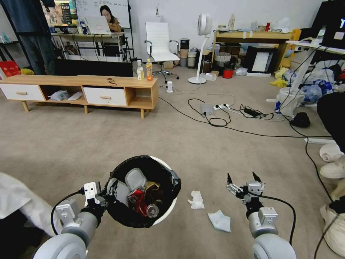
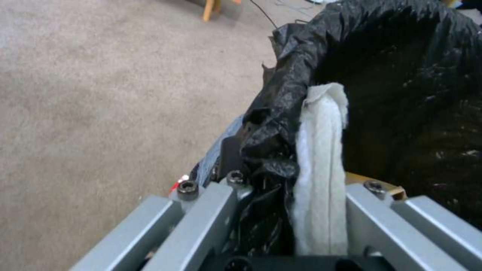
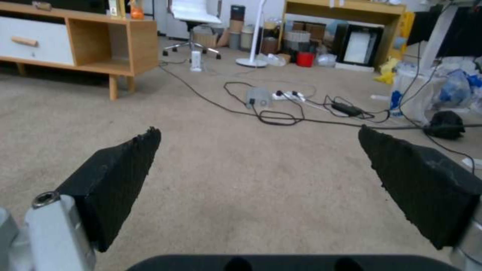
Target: Pick up the trash bin and place the garbage on the floor into it.
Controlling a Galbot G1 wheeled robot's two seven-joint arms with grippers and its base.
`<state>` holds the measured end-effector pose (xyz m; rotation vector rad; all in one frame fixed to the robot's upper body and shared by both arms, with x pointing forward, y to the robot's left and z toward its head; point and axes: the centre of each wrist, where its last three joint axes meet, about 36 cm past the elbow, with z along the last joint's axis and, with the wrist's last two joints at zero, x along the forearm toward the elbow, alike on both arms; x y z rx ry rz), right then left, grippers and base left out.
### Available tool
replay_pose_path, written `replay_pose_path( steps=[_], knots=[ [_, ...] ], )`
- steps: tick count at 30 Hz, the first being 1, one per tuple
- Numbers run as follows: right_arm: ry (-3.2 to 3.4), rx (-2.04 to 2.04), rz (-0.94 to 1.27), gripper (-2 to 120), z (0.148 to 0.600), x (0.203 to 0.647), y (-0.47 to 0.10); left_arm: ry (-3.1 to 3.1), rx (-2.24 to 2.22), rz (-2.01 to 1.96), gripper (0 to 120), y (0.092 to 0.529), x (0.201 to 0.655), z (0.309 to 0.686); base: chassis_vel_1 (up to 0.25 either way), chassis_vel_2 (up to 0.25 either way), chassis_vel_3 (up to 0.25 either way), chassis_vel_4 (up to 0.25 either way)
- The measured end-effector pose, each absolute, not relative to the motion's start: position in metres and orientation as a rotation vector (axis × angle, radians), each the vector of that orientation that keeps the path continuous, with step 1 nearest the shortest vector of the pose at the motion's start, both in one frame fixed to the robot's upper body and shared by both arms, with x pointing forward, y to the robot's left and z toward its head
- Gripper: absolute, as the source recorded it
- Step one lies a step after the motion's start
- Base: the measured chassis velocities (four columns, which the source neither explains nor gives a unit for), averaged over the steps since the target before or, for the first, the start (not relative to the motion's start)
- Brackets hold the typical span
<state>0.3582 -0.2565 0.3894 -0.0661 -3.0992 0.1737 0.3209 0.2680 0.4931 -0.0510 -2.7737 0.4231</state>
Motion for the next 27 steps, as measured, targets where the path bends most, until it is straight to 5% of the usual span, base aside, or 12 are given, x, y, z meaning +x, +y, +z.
replay_pose_path(
  steps=[10,27],
  knots=[
    [-2.96,-0.106,0.218,100,0.382,0.354,-0.262,-2.772,-0.046,0.425,6,0.269,0.321,0.492,0.02,-0.017,-0.018,0.015],
    [-2.464,-0.094,-0.042,100,0.362,0.372,-0.256,-2.771,-0.044,0.428,6,0.269,0.322,0.491,0.0,0.0,0.0,0.0]
  ],
)
